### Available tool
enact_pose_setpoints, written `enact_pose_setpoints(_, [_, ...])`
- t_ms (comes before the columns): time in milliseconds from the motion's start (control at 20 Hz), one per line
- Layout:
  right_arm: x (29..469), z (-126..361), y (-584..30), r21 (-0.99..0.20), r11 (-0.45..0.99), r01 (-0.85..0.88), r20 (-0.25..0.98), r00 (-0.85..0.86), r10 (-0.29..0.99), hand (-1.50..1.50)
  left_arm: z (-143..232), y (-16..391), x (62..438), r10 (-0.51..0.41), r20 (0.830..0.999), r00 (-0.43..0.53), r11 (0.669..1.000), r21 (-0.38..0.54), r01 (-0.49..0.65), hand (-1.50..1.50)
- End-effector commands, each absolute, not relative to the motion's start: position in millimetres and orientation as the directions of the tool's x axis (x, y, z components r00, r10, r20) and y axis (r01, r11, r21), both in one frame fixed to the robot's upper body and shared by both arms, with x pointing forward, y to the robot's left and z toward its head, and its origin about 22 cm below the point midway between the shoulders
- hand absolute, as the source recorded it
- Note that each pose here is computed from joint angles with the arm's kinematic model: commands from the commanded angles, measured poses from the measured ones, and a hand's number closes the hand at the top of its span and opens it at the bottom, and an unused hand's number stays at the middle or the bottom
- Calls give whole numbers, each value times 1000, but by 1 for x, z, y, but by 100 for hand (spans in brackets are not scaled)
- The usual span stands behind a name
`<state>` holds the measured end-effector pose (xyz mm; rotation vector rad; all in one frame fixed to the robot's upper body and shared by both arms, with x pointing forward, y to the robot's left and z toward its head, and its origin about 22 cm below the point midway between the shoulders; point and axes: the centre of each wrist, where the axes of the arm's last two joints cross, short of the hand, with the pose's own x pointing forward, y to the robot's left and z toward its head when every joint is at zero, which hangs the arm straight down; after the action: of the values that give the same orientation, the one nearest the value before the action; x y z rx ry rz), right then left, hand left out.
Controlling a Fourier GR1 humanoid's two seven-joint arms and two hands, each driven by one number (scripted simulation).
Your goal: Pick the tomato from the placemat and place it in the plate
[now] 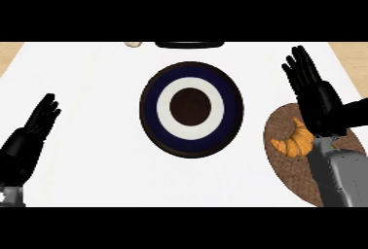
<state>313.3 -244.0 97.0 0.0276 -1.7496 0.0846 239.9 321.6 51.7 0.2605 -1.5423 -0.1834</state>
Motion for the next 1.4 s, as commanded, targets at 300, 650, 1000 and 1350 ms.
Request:
enact_pose_setpoints(300, [297, 149, -288, -582, 813, -16, 771, -330, 545, -150, 49, 289, 269, -305, 952, -8, 952, 305, -35, 0])
enact_pose_setpoints(650, [238, 1, -272, -425, 902, 74, 881, -196, 431, -150, 46, 251, 300, -276, 961, 22, 961, 276, -16, 0])
enact_pose_setpoints(1000, [193, 13, -334, -637, 726, 259, 681, -252, 688, -150, 37, 267, 292, -259, 966, 5, 966, 259, -19, 0])
enact_pose_setpoints(1350, [167, 94, -360, -781, 591, 201, 590, -72, 804, -150, 39, 258, 289, -267, 964, 7, 964, 267, -21, 0])
